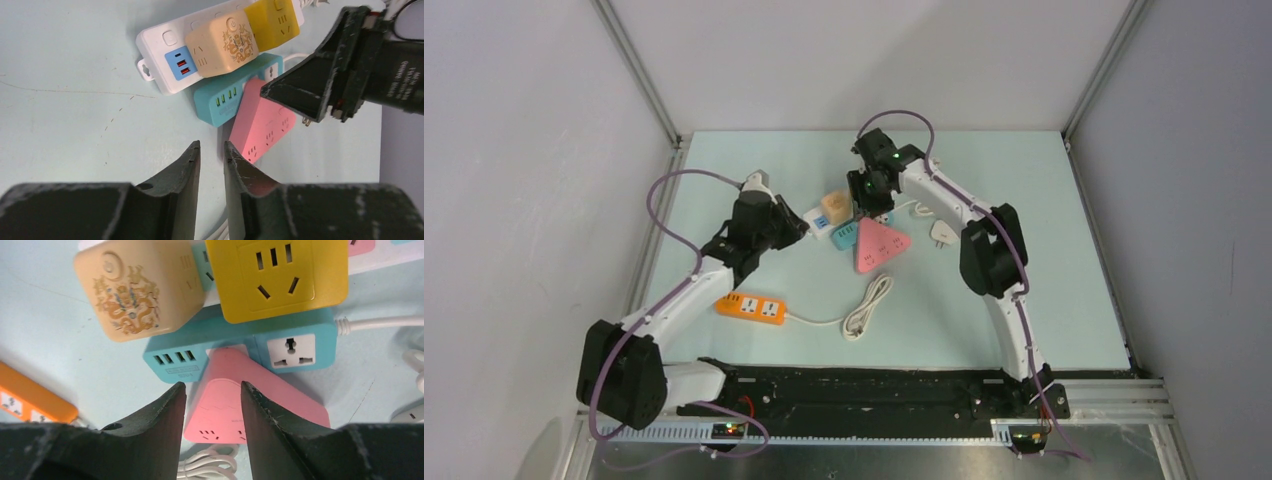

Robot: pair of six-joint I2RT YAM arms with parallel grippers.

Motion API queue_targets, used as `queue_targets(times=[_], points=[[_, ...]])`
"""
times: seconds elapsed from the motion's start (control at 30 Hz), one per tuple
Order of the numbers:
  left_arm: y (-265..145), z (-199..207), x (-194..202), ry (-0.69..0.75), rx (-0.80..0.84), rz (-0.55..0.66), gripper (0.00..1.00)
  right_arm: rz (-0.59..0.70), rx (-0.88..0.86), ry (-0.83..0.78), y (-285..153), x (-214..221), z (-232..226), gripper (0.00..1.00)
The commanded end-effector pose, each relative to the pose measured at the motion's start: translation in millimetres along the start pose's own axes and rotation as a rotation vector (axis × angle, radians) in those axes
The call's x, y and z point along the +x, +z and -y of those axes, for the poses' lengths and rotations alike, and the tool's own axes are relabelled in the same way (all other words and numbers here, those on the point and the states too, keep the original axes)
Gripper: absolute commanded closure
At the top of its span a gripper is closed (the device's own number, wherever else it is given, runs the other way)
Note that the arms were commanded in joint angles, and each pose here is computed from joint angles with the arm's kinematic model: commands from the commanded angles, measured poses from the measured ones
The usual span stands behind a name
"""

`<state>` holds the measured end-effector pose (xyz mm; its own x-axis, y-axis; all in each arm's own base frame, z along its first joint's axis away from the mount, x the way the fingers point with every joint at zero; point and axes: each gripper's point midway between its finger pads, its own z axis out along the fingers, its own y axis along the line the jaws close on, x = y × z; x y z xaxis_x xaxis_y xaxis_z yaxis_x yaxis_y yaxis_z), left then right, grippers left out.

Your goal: Insert the plug

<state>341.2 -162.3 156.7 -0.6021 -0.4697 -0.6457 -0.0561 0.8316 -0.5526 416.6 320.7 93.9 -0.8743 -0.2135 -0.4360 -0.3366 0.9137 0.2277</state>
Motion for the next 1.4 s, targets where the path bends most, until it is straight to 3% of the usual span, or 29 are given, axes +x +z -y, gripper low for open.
queue_targets(times=[0.0,0.3,0.37,0.43,0.53,0.57,0.63,0.8,1.03,1.17,1.37], points=[[-12,2,-4,0.03,0.026,0.006,0.7,0.149,-0.139,0.031,-62,-42,-25,0.5],[-36,0,1,0.036,0.057,-0.005,0.62,0.233,-0.166,0.126,-110,-50,-7,0.48],[-42,-6,3,0.027,0.049,0.002,0.58,0.261,-0.149,0.136,-121,-44,2,0.44],[-50,-16,4,0.011,0.02,0.012,0.52,0.303,-0.104,0.106,-130,-38,6,0.3],[-66,-38,1,-0.021,-0.055,0.056,0.31,0.345,-0.099,-0.025,-142,-28,-16,0.13],[-70,-44,1,-0.024,-0.078,0.066,0.08,0.344,-0.121,-0.114,-142,-21,-38,0.07],[-86,-58,-6,-0.022,-0.135,0.121,0.01,0.32,-0.175,-0.244,-137,-6,-75,0.01],[-158,-78,-42,-0.045,-0.245,0.365,0.0,0.224,-0.241,-0.508,-91,40,-152,0.01],[-270,-112,-75,-0.163,-0.383,0.709,0.0,0.115,-0.438,-0.661,-49,101,-226,0.03],[-283,-112,-78,-0.163,-0.386,0.728,0.0,0.063,-0.439,-0.818,-27,138,-258,0.04],[-275,-106,-77,-0.151,-0.369,0.69,0.0,0.029,-0.388,-0.892,12,144,-266,0.02]])
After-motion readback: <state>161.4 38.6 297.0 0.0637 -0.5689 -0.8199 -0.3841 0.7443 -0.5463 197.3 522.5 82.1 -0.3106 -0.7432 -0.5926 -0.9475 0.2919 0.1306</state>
